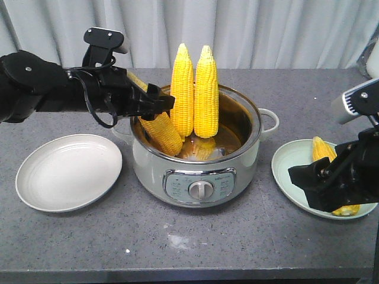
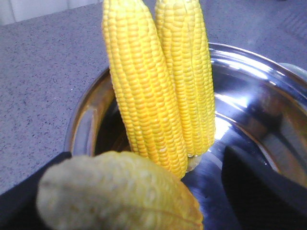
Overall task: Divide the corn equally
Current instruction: 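Reach the left gripper into the pot and grasp a corn cob, then lift the corn out and carry it over the cream plate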
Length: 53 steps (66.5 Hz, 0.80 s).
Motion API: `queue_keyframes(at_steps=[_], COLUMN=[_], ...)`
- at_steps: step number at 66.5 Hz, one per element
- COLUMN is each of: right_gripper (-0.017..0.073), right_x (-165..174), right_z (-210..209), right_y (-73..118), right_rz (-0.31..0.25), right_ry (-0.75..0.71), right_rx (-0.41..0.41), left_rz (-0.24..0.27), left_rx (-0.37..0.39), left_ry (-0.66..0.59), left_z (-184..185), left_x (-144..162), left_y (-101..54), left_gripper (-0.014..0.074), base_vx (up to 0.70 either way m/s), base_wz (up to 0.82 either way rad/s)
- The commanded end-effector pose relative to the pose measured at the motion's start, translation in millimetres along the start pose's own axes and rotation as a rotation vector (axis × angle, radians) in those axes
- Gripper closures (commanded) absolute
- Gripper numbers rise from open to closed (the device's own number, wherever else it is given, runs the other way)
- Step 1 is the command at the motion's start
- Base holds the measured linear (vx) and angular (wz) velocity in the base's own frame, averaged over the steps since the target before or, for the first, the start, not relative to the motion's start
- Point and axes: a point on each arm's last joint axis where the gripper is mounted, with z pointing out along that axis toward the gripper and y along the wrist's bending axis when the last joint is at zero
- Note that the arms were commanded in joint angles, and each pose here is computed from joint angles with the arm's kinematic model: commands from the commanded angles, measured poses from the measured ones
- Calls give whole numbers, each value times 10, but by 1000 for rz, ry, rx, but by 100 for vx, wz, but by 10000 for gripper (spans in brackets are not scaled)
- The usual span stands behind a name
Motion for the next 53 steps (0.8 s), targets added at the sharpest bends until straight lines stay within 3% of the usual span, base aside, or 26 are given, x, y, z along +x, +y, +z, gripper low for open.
queue_keyframes(at_steps=[1, 9, 16, 38, 53], right_gripper=[-3, -3, -3, -3, -3], right_x=[-108, -108, -108, -100, -100], right_z=[-96, -96, -96, -96, -96], right_y=[-15, -15, -15, -15, -15], right_rz=[-9, -9, -9, -9, -9], right_ry=[-97, -97, -97, -88, -88], right_rx=[17, 17, 17, 16, 16], left_rz=[40, 104, 127, 127, 139], left_rx=[13, 24, 26, 40, 89], left_ry=[-114, -116, -109, -91, -88], left_z=[-103, 18, 85, 115, 56], left_x=[-247, -219, -189, -160, -220], left_y=[-129, -237, -277, -280, -343], left_gripper=[1, 13, 52, 384, 412], base_vx=[0, 0, 0, 0, 0], base_wz=[0, 0, 0, 0, 0])
